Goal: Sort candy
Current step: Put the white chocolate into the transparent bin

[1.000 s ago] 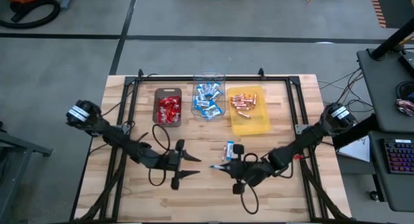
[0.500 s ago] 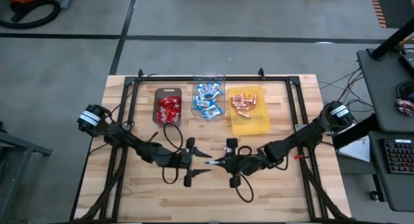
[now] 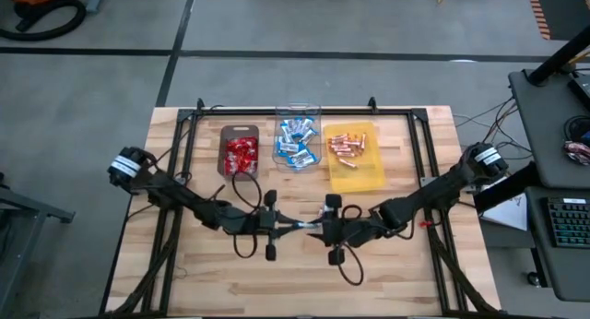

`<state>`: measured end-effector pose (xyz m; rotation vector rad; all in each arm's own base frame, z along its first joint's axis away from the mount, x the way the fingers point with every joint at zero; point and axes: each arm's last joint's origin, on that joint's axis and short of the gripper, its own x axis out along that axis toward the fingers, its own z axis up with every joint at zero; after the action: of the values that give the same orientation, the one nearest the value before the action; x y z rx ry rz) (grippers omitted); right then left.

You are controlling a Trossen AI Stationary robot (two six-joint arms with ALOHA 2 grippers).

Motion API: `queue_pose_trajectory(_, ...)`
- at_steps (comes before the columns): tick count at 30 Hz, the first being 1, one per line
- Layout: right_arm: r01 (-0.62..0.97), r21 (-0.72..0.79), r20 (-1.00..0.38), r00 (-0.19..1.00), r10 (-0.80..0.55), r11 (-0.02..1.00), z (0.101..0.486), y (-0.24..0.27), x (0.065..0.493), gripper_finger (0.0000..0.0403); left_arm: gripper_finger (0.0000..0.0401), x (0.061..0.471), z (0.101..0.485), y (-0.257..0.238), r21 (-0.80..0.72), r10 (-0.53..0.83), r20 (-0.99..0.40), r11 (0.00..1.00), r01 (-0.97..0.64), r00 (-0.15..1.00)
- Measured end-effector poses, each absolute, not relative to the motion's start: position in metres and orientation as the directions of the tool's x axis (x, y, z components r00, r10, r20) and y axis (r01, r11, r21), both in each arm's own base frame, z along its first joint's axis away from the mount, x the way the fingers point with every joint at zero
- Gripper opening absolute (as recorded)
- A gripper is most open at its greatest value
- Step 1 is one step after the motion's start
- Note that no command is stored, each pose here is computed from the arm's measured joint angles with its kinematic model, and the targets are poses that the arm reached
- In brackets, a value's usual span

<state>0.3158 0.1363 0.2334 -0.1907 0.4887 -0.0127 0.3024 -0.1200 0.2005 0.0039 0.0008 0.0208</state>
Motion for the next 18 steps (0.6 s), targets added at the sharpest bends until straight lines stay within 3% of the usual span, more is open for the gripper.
queue_pose_trajectory(7,0.085,-0.065,-0.484,0.869,-0.105,0.994,0.269,0.111,0.289,0.0163,0.0005,0.298,0.221,-0.069,0.077,0.171,-0.125,0.984,-0.162,0.977)
queue_pose_trajectory(13,0.119,-0.057,-0.486,0.864,-0.132,0.991,0.282,0.103,0.275,0.0162,0.0003,0.284,0.236,0.013,0.222,0.402,-0.230,0.908,-0.354,0.886)
queue_pose_trajectory(18,0.115,-0.079,-0.505,0.852,-0.140,0.990,0.277,0.104,0.277,0.0157,0.0003,0.271,0.236,0.087,0.215,0.447,-0.260,0.891,-0.400,0.856)
